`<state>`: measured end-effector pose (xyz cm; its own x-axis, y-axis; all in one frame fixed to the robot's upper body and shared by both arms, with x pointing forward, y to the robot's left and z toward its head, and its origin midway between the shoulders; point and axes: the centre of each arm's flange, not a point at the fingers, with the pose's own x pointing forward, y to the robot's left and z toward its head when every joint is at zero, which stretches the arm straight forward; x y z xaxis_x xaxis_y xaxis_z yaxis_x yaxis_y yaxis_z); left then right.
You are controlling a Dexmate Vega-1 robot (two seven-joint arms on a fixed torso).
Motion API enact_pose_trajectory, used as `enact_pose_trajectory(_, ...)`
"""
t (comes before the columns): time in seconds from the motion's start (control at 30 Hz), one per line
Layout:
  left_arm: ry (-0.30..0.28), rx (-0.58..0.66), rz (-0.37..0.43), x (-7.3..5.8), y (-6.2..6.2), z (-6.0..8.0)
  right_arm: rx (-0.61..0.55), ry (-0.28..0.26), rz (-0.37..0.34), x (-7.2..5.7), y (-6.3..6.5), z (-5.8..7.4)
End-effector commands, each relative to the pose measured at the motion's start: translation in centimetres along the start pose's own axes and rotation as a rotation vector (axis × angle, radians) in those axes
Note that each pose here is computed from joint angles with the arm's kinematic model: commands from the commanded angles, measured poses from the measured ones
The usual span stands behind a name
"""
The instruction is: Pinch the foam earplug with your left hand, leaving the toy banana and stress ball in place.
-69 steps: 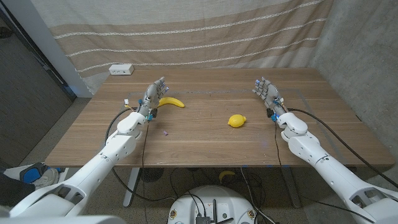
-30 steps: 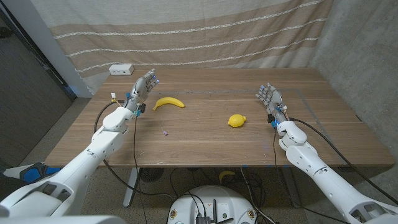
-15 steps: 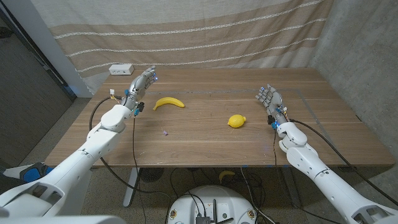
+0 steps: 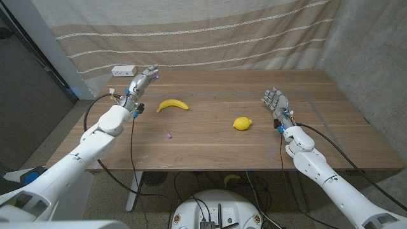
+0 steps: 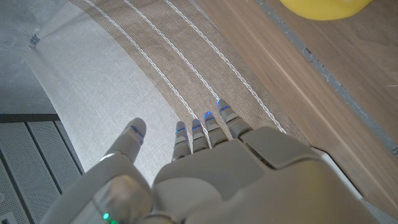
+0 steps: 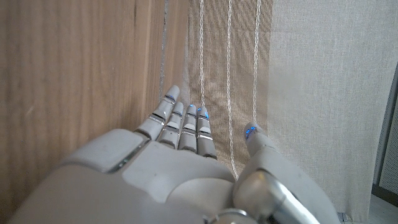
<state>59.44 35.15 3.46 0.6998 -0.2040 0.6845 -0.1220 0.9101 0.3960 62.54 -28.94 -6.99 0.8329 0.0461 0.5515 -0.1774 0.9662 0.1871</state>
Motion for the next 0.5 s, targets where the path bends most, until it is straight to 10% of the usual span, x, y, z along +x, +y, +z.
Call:
enact_pose_trajectory(0.03,-0.035,0.114,-0.010,-0.5,0.3,1.5,-0.003,-0.001,0.001,0.0,0.4,-0.2)
enact_pose_trajectory(0.5,-0.097,0.237,-0.011,-0.8,0.0,3.6,-0.007,-0.007,-0.002,0.0,0.3,-0.1)
